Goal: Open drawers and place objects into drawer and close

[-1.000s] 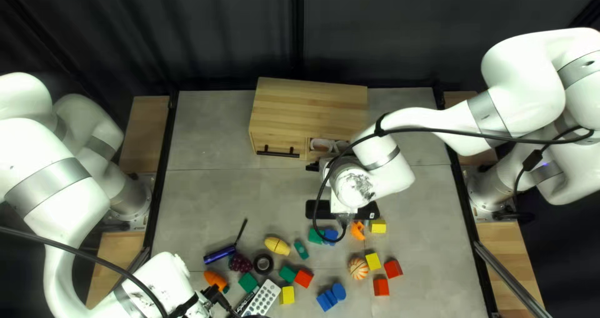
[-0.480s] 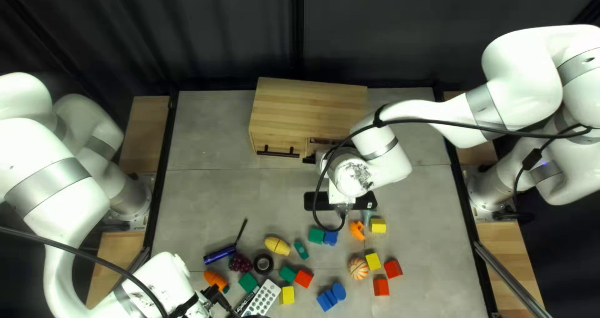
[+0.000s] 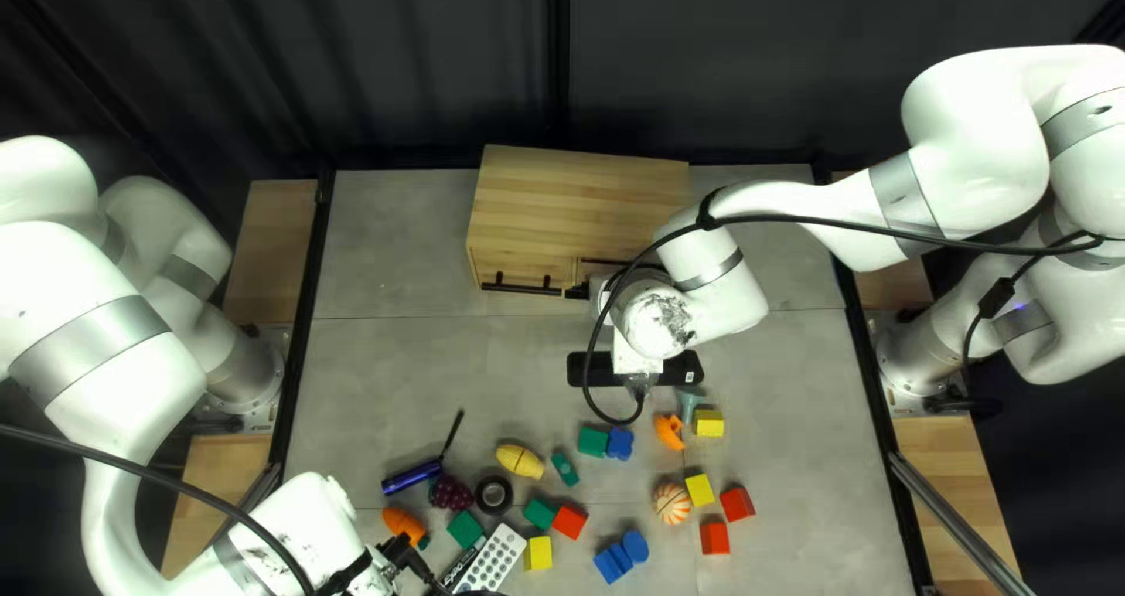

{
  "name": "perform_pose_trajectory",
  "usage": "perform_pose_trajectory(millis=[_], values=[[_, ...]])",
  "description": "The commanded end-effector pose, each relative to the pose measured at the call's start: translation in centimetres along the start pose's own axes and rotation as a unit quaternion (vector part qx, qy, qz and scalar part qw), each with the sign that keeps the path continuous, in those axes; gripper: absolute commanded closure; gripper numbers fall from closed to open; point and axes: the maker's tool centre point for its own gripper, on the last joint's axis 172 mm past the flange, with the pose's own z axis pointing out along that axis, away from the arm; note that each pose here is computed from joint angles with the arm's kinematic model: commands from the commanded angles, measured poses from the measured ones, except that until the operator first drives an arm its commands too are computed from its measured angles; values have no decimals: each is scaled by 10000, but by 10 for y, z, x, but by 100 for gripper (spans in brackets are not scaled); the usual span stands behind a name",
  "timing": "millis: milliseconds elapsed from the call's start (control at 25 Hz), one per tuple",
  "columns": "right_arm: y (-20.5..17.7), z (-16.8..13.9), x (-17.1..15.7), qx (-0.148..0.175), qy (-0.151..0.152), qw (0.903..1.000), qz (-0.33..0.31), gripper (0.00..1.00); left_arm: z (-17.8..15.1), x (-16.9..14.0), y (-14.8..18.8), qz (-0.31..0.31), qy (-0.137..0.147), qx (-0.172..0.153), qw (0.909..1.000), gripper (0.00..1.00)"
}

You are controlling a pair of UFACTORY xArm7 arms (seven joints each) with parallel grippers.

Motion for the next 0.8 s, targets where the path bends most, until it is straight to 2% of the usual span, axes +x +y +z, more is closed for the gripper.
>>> perform_pose_trajectory(millis=[40, 520, 720, 800], values=[[-1, 3, -4, -2, 11, 10000, 19, 0, 0, 0, 0, 0, 0, 0, 10000, 0], [-2, -10, -9, -127, 49, 9999, 19, 0, 0, 0, 0, 0, 0, 0, 10000, 0], [-2, -34, 7, -160, 100, 9998, 55, 0, 0, 0, 0, 0, 0, 0, 10000, 0], [-8, -45, 23, -62, 128, 9998, 132, 0, 0, 0, 0, 0, 0, 0, 10000, 0]])
